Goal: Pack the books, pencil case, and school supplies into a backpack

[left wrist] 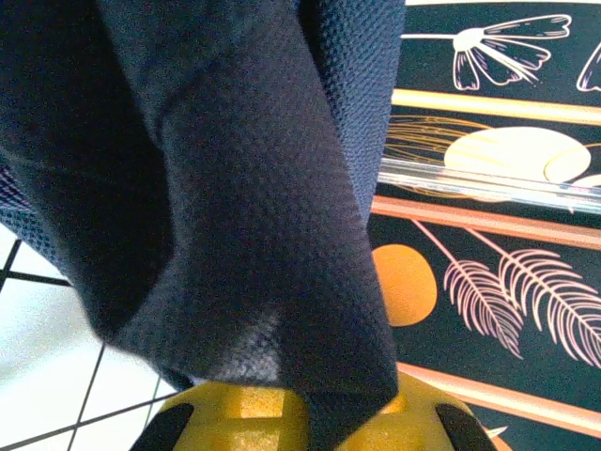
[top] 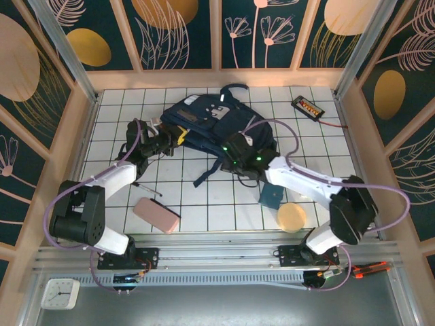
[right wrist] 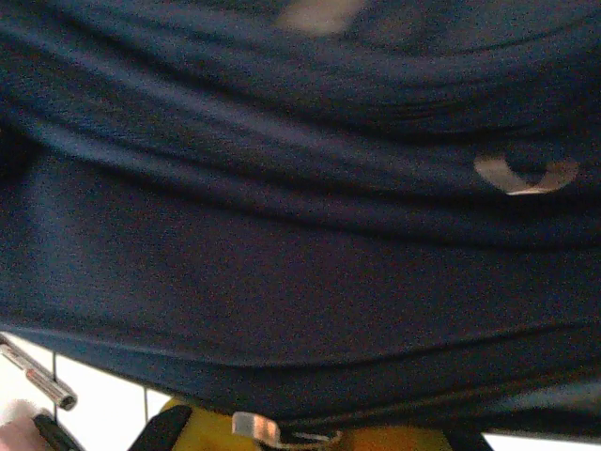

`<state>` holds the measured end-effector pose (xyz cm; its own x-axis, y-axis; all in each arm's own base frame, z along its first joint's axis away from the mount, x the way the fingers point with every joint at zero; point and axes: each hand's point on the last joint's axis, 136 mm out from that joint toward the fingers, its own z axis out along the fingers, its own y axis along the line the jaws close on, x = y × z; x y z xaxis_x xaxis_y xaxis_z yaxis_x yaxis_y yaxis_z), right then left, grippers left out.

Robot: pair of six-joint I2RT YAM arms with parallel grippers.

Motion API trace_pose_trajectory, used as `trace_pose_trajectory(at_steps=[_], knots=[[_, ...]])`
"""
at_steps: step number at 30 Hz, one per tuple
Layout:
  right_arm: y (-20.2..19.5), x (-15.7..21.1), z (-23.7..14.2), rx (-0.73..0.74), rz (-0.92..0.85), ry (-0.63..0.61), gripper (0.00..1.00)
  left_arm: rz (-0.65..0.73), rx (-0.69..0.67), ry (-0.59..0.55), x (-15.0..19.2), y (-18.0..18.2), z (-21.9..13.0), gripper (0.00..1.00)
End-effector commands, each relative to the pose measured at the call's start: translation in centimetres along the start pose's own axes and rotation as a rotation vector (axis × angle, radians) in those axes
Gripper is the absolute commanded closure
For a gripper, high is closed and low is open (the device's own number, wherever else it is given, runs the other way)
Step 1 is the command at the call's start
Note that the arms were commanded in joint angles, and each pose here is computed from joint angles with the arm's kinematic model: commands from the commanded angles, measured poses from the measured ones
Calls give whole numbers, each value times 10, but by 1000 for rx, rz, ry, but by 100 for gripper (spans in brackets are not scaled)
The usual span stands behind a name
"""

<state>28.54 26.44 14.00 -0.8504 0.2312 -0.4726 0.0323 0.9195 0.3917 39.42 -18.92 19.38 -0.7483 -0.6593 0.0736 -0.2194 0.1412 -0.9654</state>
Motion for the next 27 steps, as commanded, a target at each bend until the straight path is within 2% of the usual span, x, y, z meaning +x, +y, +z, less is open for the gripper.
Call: trace_pose_trajectory(at_steps=[1, 9, 17, 24, 25, 27], knots=[[-39, 10, -12, 82, 30, 45, 100, 36, 49, -62, -18, -23, -14, 100], [-72, 0, -24, 130, 69, 40, 100, 45, 43, -79, -30, -24, -16, 100], [-102, 5, -38, 161, 92, 56, 100, 75, -3, -143, -67, -14, -29, 100], [-90, 15, -29, 75, 47, 106, 100, 120, -44, -177, -104, -13, -32, 100], [-86, 15, -27, 61, 37, 103, 100, 113, -63, -179, -108, -4, -32, 100], [-66, 19, -24, -6, 13, 123, 100, 141, -56, -172, -120, -12, -28, 100]])
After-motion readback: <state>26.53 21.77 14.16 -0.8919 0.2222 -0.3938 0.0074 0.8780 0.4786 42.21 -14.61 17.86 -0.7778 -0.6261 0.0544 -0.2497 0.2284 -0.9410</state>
